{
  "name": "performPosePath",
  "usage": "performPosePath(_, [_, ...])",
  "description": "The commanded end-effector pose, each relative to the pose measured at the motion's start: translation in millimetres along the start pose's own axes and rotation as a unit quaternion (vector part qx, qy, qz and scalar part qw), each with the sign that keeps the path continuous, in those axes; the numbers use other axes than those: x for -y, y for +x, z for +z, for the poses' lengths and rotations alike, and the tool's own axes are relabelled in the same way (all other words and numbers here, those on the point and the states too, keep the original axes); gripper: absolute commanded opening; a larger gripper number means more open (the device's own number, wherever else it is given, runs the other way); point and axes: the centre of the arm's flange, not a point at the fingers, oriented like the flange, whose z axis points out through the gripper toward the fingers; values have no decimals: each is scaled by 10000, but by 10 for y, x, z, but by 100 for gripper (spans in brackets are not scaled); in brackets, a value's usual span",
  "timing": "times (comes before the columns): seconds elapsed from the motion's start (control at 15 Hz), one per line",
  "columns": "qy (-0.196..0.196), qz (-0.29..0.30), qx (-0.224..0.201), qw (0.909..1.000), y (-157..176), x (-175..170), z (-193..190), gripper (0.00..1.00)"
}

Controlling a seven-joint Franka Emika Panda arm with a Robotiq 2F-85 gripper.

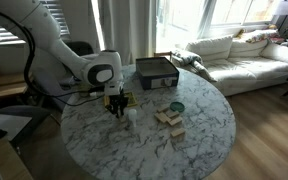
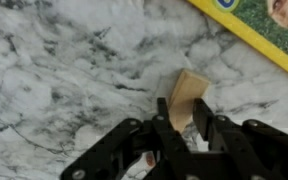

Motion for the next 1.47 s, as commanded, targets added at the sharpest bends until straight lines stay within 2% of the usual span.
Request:
performPosePath(0.0, [44, 216, 68, 9997, 7, 4, 87, 64])
performPosePath(0.27, [149, 344, 91, 9993, 18, 26, 99, 94])
performPosePath(0.33, [129, 357, 89, 9992, 18, 31, 118, 99])
performPosePath(0.47, [56, 365, 77, 9993, 17, 27, 174, 99])
performPosePath(0.53, [44, 381, 101, 9992, 16, 22, 196, 73])
performPosePath(0.67, [16, 380, 119, 9992, 17, 7, 215, 74])
performPosePath(1.0, [-45, 344, 89, 9994, 103, -26, 162, 34])
performPosePath(1.27, [-40, 189, -17, 9998, 211, -87, -20, 4])
performPosePath(1.4, [-87, 145, -120, 9998, 277, -125, -134, 7])
